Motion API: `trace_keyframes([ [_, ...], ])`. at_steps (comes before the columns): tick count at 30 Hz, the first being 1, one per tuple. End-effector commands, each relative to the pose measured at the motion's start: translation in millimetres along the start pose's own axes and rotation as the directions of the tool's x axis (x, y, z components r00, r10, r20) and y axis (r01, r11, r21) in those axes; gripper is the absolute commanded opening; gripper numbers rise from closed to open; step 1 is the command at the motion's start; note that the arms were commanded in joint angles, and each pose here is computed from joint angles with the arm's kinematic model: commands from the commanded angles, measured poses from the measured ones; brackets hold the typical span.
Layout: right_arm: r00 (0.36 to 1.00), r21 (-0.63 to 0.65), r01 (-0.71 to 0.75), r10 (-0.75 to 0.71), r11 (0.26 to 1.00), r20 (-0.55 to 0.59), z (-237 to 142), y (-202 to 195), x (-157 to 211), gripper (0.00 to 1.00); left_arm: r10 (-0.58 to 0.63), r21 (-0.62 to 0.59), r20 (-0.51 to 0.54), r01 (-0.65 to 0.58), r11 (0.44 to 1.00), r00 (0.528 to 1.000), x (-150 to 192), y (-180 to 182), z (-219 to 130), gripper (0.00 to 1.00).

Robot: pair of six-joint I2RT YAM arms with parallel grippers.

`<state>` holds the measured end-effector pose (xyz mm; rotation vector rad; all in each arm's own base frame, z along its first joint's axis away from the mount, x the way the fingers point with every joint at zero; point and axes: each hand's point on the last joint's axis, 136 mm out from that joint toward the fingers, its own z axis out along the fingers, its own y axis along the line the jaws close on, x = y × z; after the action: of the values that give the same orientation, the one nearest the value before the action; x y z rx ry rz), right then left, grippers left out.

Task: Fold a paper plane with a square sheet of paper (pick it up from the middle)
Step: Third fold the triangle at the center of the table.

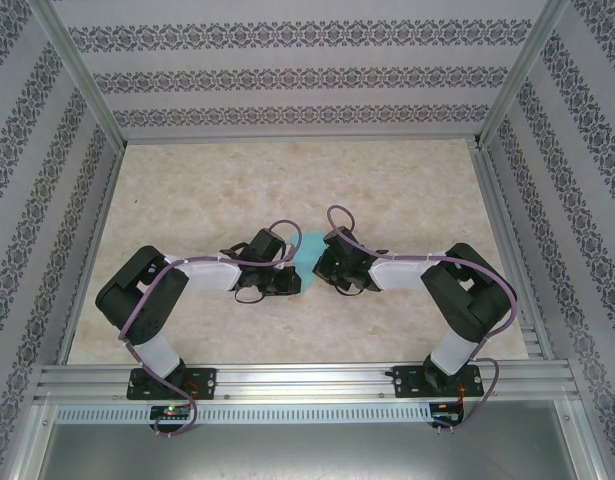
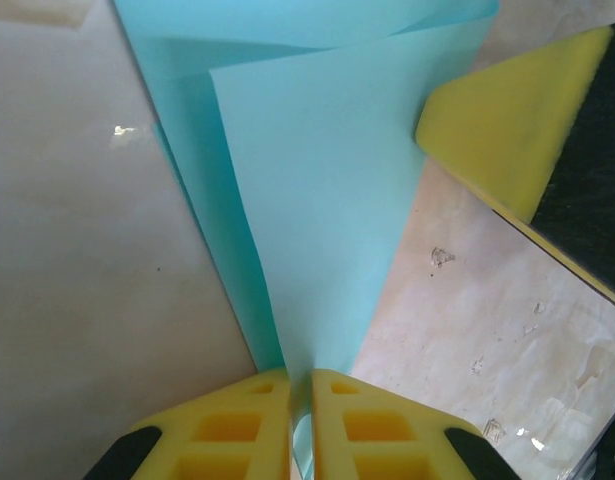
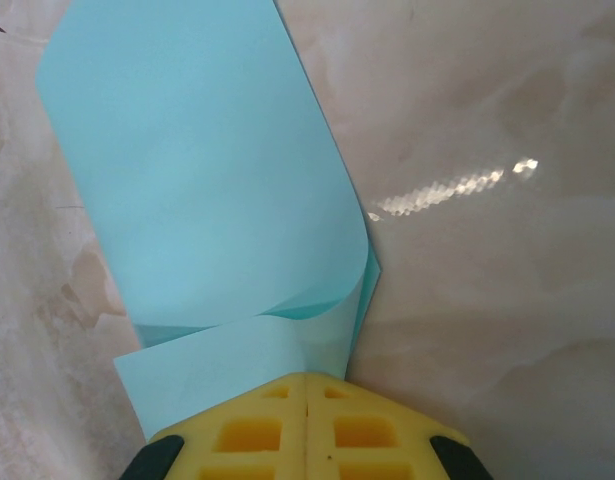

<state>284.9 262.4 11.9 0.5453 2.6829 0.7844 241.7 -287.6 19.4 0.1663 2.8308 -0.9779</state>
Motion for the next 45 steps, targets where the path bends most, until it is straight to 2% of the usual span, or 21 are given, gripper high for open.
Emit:
trace_keyframes([
  [1,0.999,0.133,-0.029,0.031,0.991,-0.018,9,-38,7,0.0,0.005,-0.034,-0.02,-0.006,0.999,1.0,4,2,4,0.13],
  [8,0.999,0.135,-0.031,0.034,0.99,-0.02,10,-39,8,0.0,0.013,-0.071,-0.04,-0.016,0.997,0.999,7,5,-1,0.18],
  [16,0.999,0.137,-0.03,0.034,0.99,-0.024,11,-40,9,0.0,0.084,-0.04,0.046,-0.083,0.996,0.995,-13,-28,-36,0.23],
  [25,0.999,0.139,-0.035,0.039,0.99,-0.029,12,-41,10,0.0,0.155,0.072,0.012,-0.155,0.985,0.988,-6,-60,-25,0.11],
  [30,0.998,0.137,-0.04,0.046,0.99,-0.036,14,-41,11,0.0,0.136,0.054,-0.036,-0.134,0.99,0.99,0,-51,-7,0.09],
  [35,0.998,0.141,-0.044,0.05,0.989,-0.04,15,-43,12,0.0,0.109,-0.02,-0.05,-0.11,0.994,0.993,2,-32,1,0.09],
  [45,0.998,0.147,-0.044,0.051,0.988,-0.047,16,-45,14,0.0,0.114,-0.043,-0.024,-0.115,0.992,0.993,-4,-31,-3,0.09],
])
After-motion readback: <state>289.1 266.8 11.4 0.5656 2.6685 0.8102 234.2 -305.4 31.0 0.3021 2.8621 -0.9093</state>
